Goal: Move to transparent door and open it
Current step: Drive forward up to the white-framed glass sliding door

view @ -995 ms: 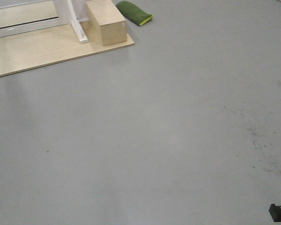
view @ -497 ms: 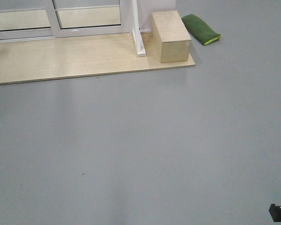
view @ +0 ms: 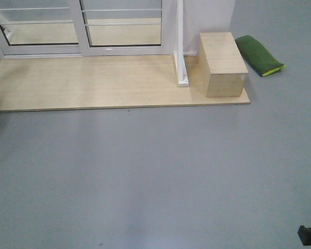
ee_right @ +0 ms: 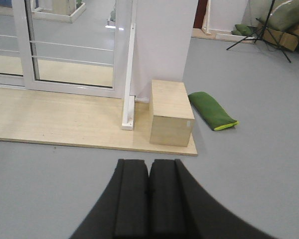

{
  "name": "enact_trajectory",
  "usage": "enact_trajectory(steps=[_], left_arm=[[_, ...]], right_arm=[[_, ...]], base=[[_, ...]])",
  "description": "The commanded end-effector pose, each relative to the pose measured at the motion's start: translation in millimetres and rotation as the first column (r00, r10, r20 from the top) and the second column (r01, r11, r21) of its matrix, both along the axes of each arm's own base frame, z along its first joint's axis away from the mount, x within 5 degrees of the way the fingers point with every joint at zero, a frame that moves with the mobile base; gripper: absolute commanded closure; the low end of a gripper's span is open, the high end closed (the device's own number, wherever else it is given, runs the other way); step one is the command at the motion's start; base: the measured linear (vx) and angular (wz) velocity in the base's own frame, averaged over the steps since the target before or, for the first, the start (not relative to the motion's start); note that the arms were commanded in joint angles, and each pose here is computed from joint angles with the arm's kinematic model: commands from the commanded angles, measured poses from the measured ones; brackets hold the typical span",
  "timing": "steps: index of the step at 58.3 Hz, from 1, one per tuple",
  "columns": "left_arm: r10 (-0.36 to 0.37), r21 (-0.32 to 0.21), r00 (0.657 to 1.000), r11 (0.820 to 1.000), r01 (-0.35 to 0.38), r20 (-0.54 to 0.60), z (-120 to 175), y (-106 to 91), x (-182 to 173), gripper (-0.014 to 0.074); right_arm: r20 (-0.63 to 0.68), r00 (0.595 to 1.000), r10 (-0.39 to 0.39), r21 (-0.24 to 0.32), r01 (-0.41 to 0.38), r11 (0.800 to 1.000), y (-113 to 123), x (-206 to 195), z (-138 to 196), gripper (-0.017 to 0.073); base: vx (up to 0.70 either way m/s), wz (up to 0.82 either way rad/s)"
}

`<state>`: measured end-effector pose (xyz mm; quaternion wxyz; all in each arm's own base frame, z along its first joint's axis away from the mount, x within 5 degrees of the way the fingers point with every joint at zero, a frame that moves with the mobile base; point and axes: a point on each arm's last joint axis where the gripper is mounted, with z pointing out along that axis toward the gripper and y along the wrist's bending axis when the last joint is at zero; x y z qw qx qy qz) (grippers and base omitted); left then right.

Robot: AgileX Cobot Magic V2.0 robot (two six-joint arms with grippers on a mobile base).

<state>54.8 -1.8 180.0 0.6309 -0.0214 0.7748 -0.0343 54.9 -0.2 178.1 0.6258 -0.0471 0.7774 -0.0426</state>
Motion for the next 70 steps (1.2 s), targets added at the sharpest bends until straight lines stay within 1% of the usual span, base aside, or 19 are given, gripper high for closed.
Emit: enact_trajectory(steps=[1, 40, 70], left_arm=[[-0.001, -0.010, 0.998, 1.000, 0.001, 0.069, 0.0, -0.1, 1.1, 0.0599], [-0.001, -0.010, 0.998, 1.000, 0.001, 0.069, 0.0, -0.1, 1.1, 0.0599], [-0.001, -0.010, 0.998, 1.000, 0.001, 0.069, 0.0, -0.1, 1.1, 0.0599]], right_arm=[[0.085, 0.996, -0.006, -0.003, 0.006, 1.000, -0.4, 0.8, 3.8, 0.0567], [0.085, 0.996, -0.006, -0.003, 0.006, 1.000, -0.4, 0.8, 3.8, 0.0567], [0.085, 0.996, -0.006, -0.003, 0.006, 1.000, -0.4, 0.8, 3.8, 0.0567]], base=[[0.55, 0.20], [0.55, 0.21], [0.53, -0.03]])
